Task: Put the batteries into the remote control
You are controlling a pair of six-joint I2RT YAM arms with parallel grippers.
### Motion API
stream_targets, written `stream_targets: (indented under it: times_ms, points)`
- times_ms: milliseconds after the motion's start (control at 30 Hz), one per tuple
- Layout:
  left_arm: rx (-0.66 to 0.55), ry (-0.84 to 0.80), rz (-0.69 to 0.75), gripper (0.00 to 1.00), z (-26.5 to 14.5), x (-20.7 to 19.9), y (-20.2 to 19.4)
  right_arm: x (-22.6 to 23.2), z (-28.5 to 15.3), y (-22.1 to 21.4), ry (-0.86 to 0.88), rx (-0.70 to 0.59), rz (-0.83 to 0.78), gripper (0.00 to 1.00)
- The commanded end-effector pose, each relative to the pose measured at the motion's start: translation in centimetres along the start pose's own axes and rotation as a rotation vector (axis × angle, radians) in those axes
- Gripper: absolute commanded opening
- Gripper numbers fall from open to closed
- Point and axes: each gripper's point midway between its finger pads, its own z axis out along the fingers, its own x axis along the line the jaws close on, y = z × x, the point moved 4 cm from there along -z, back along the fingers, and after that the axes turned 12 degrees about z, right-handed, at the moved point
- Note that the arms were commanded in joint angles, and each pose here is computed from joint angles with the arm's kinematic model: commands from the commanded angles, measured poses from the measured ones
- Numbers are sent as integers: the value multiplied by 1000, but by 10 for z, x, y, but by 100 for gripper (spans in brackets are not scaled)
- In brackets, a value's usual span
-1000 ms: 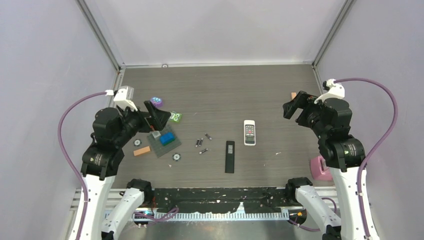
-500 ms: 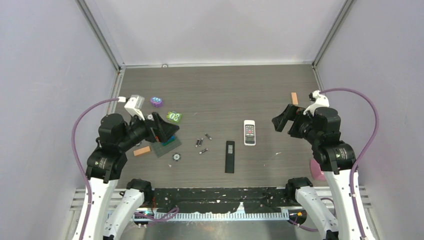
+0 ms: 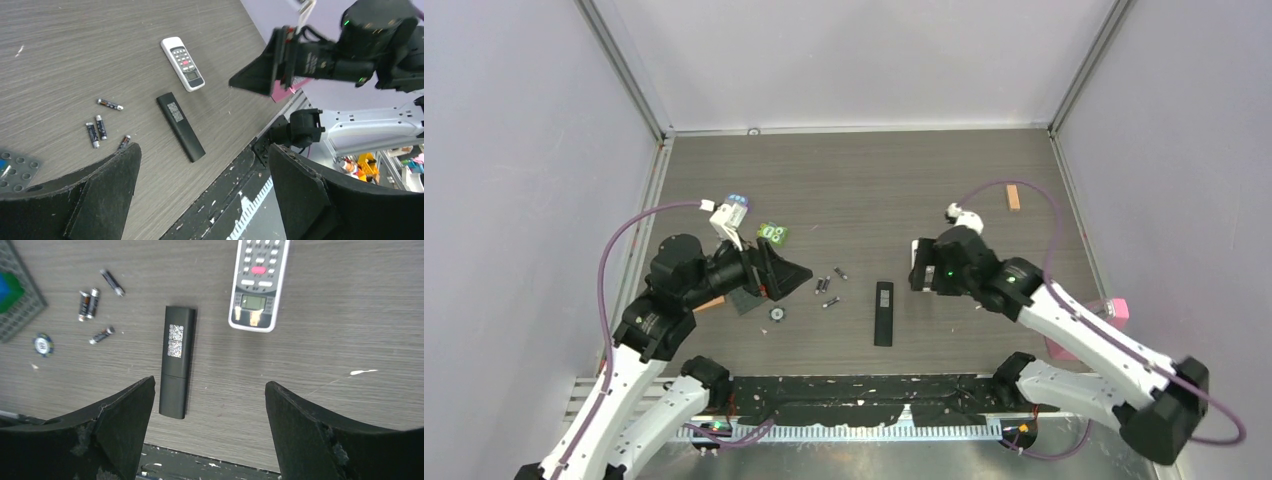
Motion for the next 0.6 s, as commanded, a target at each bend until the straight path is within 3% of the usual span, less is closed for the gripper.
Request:
stream_targets:
  times_ms: [0, 267, 567]
  points:
    - [-129, 79, 5, 100, 0, 5, 21, 23, 27, -14, -79, -67, 29, 86]
    - [-141, 123, 0, 100, -11, 7, 16, 57, 69, -73, -187, 26, -87, 87]
    - [-117, 179, -1, 100, -15, 15, 9, 63, 96, -121, -221, 144, -135, 87]
